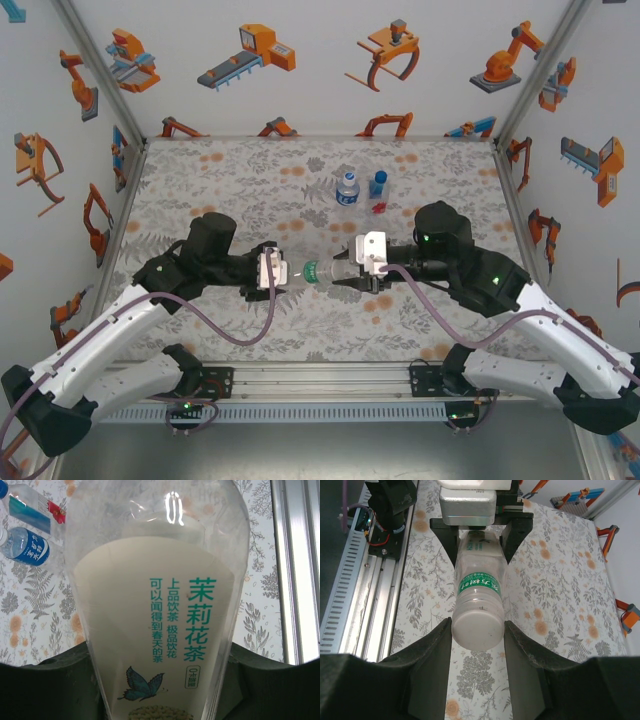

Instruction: Screw on the bottle caps

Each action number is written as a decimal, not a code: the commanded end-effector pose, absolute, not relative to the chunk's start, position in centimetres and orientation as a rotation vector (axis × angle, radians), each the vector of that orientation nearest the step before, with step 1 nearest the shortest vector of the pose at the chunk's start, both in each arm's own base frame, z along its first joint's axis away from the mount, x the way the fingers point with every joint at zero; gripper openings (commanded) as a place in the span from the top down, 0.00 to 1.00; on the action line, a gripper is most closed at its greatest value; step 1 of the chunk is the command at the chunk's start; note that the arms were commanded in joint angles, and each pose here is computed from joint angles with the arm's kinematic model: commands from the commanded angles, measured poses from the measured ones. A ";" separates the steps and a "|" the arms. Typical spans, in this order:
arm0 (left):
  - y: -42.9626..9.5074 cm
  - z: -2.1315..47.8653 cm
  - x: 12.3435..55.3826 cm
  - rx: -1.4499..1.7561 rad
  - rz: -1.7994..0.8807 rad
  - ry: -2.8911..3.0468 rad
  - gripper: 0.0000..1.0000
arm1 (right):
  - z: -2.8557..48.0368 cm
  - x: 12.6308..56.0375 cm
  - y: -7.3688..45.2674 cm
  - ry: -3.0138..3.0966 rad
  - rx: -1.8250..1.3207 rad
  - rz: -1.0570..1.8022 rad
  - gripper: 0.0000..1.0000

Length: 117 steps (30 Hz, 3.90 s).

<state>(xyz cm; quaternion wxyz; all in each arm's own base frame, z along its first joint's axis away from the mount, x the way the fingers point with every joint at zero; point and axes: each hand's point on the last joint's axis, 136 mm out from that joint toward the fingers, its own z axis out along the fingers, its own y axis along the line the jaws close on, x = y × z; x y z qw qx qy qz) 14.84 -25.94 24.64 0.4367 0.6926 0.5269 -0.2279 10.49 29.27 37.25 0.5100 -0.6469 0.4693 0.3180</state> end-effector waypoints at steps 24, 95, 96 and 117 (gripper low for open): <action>-26.9 27.3 15.3 1.610 -0.567 1.220 1.00 | 33.7 17.9 29.0 1.965 -0.577 1.063 1.00; -27.3 26.1 13.7 1.657 -0.709 1.250 1.00 | 38.1 11.0 29.5 1.175 -1.614 0.741 0.62; -27.3 26.0 13.7 1.657 -0.706 1.252 1.00 | 38.1 11.3 29.5 1.204 -1.594 0.750 0.66; -28.2 25.1 16.3 1.593 -0.624 1.276 1.00 | 31.6 19.8 26.4 2.260 0.371 1.295 0.98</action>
